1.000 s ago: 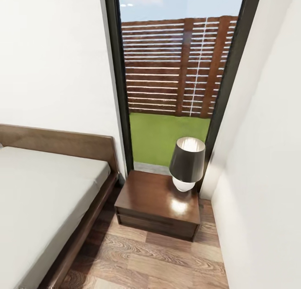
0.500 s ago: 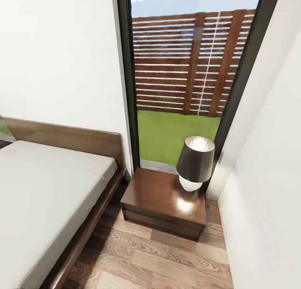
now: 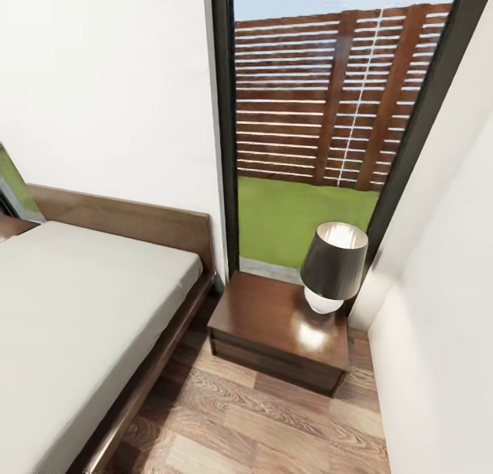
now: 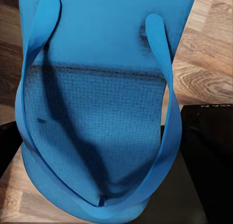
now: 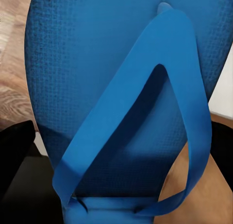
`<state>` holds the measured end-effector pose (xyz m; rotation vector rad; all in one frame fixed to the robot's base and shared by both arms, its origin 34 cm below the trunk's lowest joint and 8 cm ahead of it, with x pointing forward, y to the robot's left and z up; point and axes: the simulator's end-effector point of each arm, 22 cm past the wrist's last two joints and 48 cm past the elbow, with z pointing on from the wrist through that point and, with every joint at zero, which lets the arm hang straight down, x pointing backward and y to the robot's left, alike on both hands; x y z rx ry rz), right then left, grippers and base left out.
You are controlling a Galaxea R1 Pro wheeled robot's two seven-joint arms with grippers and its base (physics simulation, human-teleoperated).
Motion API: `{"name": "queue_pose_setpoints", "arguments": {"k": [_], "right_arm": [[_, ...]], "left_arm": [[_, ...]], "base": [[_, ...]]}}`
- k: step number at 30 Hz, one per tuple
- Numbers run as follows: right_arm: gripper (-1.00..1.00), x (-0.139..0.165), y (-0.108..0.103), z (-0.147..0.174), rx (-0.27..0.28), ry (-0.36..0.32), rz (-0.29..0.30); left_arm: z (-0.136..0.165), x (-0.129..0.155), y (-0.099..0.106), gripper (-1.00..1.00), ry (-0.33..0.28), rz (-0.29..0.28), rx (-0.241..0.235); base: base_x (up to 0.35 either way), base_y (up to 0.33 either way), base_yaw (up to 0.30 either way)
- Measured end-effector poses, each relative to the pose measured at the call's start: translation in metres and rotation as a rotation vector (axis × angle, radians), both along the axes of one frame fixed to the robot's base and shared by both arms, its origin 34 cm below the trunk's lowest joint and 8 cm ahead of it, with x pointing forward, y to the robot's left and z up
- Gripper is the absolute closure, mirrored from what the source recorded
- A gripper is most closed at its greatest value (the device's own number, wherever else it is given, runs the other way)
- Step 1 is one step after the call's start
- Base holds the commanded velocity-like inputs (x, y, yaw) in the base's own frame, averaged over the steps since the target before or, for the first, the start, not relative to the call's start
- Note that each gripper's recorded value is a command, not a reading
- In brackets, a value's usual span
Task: In the bedroom, move the book from the bed onto either nightstand, and place the two sandals side by side next to the bed.
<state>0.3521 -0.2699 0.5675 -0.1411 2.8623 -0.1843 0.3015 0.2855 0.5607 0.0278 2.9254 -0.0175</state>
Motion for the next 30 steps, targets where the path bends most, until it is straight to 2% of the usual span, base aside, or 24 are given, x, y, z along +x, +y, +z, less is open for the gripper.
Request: {"name": "queue_pose_setpoints", "arguments": {"k": [30], "right_arm": [[1.0, -0.0017, 0.0094, -0.0011, 0.012, 0.004, 0.002]], "left_arm": [[-0.0008, -0.0017, -0.002, 1.0, 0.004, 0.0, -0.003]], "base": [[0.0, 0.0, 0.075]]}}
